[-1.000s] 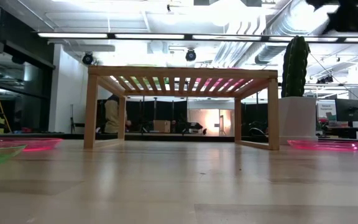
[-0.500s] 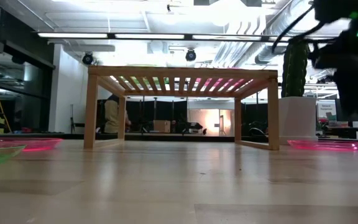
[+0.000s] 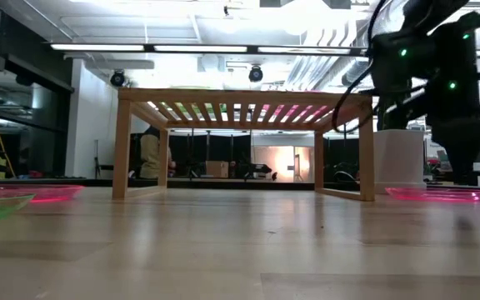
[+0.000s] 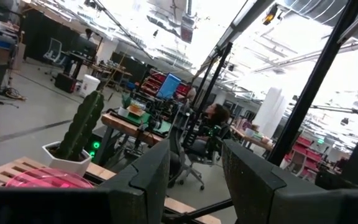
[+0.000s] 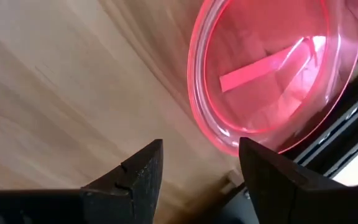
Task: Place and stack plates onto a shelf
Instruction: Stack the right pink transparent plate on top of the pink transparent plate on the shelf
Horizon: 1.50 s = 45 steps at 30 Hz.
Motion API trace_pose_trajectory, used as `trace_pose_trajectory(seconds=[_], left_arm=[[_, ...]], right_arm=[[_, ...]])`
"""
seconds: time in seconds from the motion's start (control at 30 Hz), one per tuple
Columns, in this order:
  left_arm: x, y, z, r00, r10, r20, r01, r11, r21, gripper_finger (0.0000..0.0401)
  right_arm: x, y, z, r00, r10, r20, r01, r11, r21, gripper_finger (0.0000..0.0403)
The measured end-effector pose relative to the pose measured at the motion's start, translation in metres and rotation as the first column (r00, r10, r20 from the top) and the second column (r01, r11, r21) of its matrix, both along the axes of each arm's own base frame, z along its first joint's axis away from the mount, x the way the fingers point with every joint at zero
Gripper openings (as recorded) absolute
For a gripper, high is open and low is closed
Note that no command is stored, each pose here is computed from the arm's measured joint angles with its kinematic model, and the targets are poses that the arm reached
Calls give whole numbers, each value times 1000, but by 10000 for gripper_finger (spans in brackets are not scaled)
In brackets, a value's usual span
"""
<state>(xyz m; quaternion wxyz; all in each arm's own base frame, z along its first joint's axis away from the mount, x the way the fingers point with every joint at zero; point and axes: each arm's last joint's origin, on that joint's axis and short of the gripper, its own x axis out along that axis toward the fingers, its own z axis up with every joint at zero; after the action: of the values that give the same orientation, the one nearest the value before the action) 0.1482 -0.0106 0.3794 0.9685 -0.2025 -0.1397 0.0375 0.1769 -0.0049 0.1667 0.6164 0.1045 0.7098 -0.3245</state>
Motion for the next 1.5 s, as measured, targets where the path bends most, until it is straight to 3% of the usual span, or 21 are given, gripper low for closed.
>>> trace_pose_trajectory(seconds=[0.2, 0.53, 0.67, 0.87, 1.03, 1.33, 1.5], left_arm=[[0, 0, 0, 1000, 2, 0, -2, 1000, 1, 138], [0, 0, 0, 1000, 2, 0, -2, 1000, 0, 138], [0, 0, 0, 1000, 2, 0, -2, 1000, 0, 138], [0, 0, 0, 1000, 2, 0, -2, 1000, 0, 138], [0, 0, 0, 1000, 2, 0, -2, 1000, 0, 138], [0, 0, 0, 1000, 2, 0, -2, 1000, -1, 138], [0, 0, 0, 1000, 2, 0, -2, 1000, -1, 138]], right_arm=[[7, -7, -14, 989, 118, -86, -115, 992, 45, 192], [17, -18, -37, 977, 144, -160, -132, 988, 82, 187], [19, -20, -44, 973, 136, -187, -123, 989, 81, 145], [19, -21, -47, 977, 85, -195, -75, 996, 56, 23], [16, -13, -37, 985, 71, -155, -63, 997, 54, 6], [8, 11, 7, 999, 52, -8, -51, 994, 93, 0], [5, 25, 27, 990, 47, 131, -74, 974, 212, 0]])
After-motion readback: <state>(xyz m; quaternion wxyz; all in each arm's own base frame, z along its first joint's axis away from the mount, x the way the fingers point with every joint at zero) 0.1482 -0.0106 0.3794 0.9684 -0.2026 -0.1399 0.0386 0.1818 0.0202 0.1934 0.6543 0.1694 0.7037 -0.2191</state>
